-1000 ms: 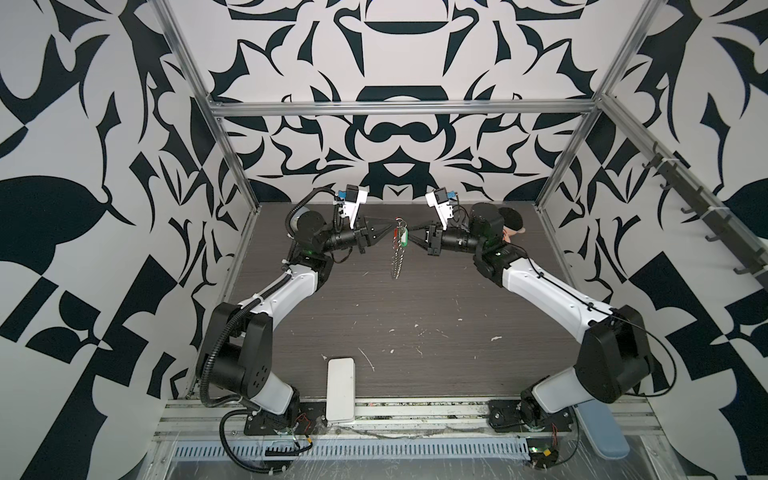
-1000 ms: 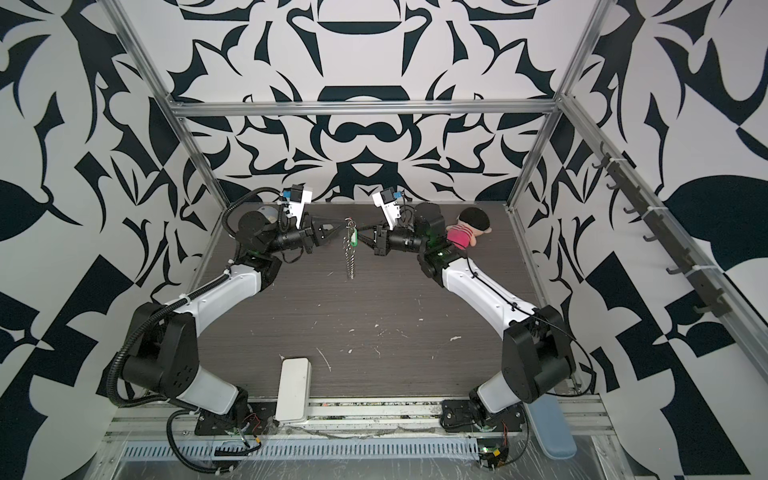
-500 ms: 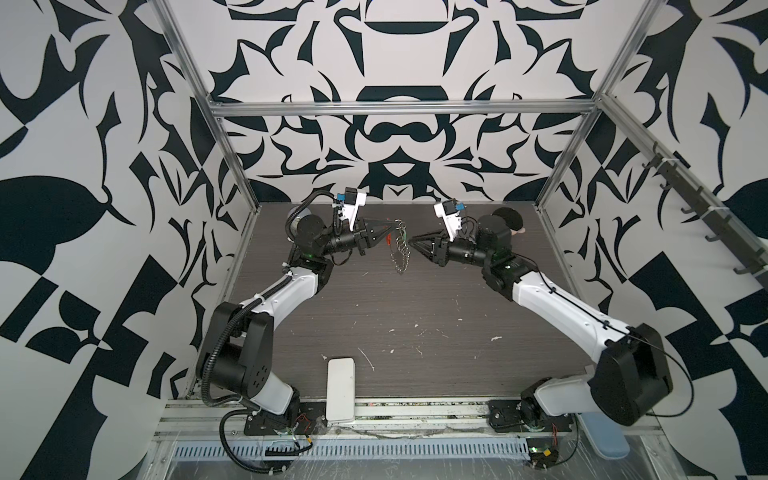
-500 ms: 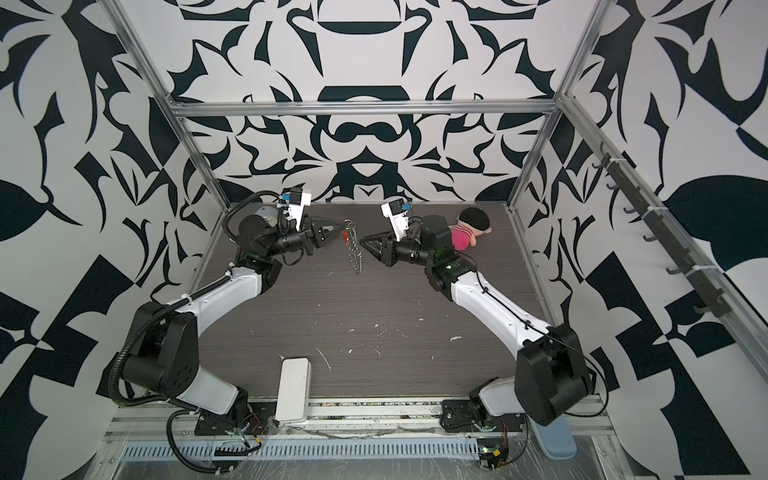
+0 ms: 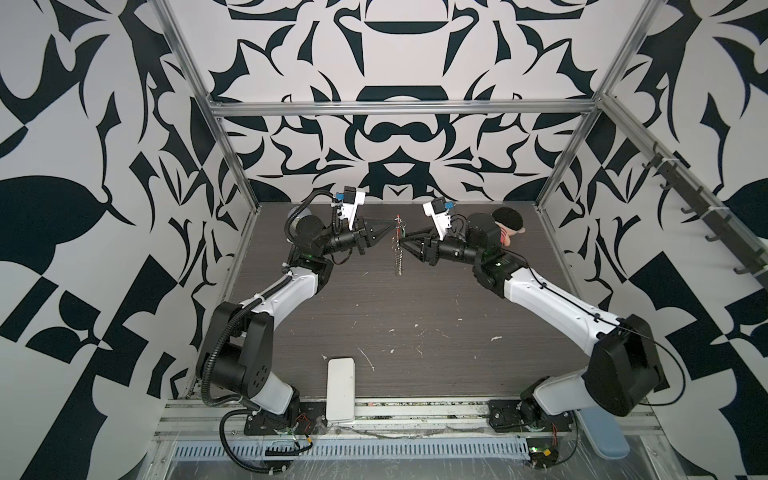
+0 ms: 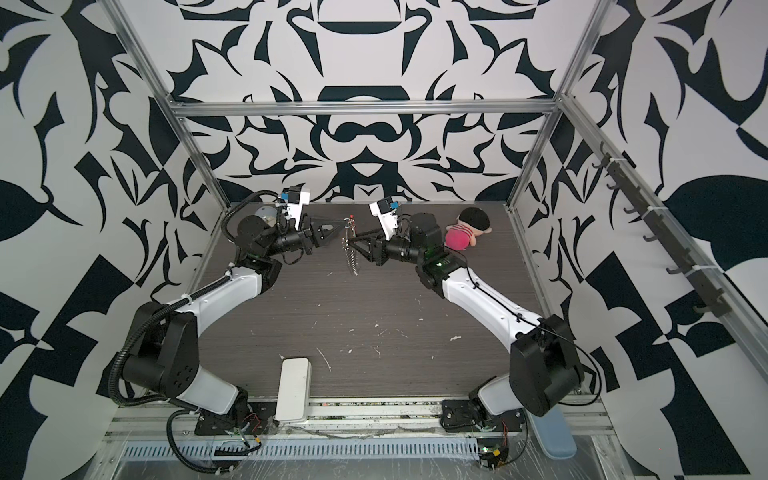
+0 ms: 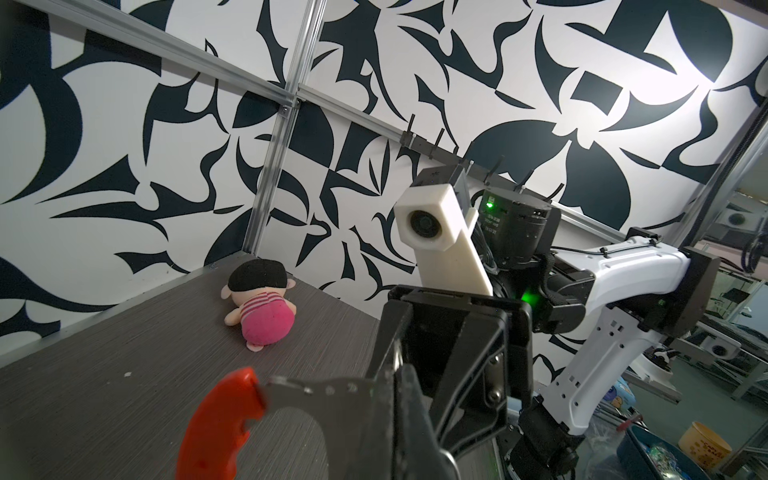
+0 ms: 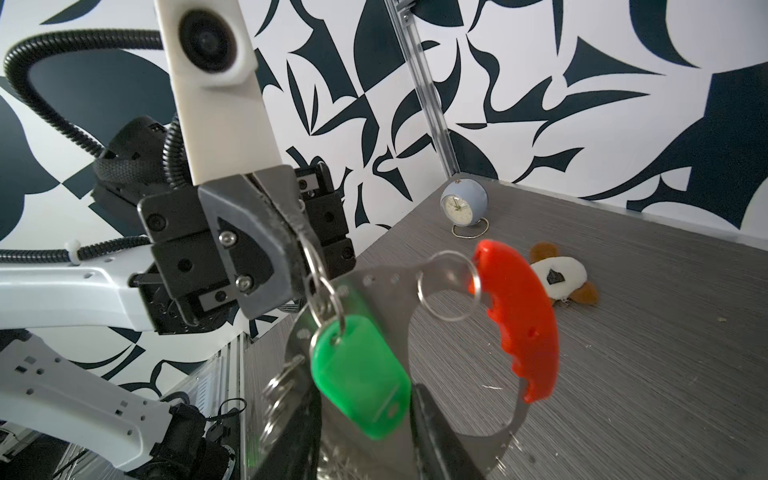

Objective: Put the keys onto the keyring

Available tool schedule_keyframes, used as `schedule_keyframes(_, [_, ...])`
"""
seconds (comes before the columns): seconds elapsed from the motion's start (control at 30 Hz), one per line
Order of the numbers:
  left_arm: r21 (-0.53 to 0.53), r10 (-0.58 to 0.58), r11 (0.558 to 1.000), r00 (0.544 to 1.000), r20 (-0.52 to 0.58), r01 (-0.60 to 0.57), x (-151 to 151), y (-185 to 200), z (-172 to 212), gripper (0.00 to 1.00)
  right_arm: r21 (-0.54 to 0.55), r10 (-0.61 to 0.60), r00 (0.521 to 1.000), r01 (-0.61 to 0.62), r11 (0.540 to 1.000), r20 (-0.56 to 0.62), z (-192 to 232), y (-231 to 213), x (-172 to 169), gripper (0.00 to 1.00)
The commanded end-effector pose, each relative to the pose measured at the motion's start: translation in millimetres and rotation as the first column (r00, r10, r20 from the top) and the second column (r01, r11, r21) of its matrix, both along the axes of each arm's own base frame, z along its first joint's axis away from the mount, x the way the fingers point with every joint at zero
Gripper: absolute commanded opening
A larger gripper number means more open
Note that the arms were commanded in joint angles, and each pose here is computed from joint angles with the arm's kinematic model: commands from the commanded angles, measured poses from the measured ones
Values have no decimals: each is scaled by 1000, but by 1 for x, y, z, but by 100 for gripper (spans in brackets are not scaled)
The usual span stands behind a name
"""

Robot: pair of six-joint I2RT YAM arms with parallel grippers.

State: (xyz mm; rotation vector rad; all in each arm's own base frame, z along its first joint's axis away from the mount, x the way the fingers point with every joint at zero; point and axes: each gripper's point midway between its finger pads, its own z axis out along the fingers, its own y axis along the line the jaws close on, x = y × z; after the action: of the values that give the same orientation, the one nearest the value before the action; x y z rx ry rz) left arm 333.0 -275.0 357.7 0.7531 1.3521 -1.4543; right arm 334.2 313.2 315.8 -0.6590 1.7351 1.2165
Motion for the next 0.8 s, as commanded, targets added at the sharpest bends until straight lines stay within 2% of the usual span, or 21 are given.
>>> schedule_keyframes(0.0, [-28,8,1000,999,38,-7,-1,3,9,0,41,-5,995,1,999,105,38,1,1,39])
schedule_keyframes(0.3, [-31,4,1000,999,39,-3,-1,2,12,0,-8,-44,991,45,999,124,38,-2,11,37])
schedule_keyframes(0.6, [-88,32,996,999,31,-29,3,5,19,0,-62,-42,990,51,997,131,32,-2,7,6])
schedule_keyframes(0.77, [-118,44,992,998,41,-39,6,6,20,0,-105,-5,994,17,994,112,20,7,0,1])
